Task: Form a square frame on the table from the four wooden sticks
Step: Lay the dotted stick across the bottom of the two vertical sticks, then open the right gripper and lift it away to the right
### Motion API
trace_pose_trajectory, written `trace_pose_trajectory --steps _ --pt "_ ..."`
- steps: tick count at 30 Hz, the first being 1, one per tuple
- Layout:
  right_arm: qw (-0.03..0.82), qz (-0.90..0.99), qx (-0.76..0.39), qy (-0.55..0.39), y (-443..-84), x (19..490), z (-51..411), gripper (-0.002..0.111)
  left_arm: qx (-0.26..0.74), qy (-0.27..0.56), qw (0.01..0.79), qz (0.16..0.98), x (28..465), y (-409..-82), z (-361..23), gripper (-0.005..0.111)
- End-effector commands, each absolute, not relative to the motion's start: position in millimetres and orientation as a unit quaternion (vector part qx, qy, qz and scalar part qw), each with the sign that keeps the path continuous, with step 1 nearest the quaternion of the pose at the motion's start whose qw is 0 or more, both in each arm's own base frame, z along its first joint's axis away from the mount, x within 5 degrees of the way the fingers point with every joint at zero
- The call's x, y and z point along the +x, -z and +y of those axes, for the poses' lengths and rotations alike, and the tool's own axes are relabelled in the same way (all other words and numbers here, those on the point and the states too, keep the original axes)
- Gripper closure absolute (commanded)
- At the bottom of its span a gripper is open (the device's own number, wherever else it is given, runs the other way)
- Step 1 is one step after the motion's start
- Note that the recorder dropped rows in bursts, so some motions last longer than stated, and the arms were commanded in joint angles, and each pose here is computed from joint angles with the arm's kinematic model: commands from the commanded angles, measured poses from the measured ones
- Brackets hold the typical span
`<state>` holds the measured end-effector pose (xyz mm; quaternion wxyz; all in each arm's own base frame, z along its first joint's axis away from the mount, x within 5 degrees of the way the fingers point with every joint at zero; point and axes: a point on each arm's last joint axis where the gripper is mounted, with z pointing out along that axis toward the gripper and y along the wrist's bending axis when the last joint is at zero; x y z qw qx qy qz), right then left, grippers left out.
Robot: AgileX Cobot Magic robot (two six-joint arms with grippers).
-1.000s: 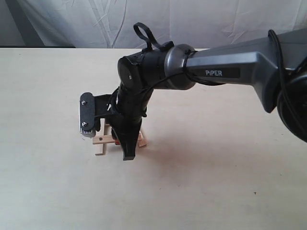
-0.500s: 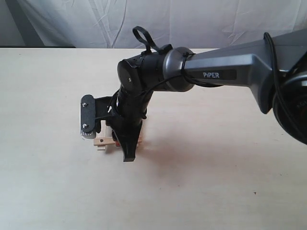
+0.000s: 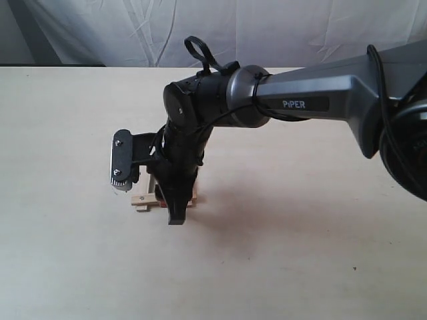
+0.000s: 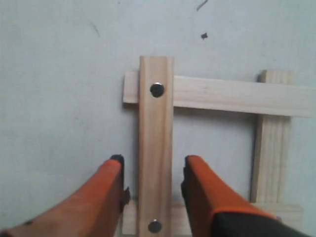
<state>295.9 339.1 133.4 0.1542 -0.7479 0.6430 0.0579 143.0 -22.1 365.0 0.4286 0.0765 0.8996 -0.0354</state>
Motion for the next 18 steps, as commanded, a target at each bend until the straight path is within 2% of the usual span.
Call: trace_pose_trajectory --steps 1,5,10,13,18 --pt "0.170 0.657 -0.732 -0.059 -144 297 340 0.063 0.075 0.038 0.437 0.895 142 -367 -22 0.107" --pt "0.191 0.684 -0.701 -0.068 -166 296 339 0.076 0.075 0.038 0.437 0.895 142 -367 -22 0.107" --pt "0.211 0.728 -0.646 -0.084 -192 294 335 0.107 0.075 0.038 0.437 0.895 142 -367 -22 0.107" --pt "0.213 0.765 -0.600 -0.098 -201 293 334 0.109 0.076 0.034 0.438 0.895 142 -367 -22 0.107" --pt "0.163 0.833 -0.514 -0.125 -200 301 317 0.109 0.077 0.029 0.445 0.892 137 -369 -20 0.107"
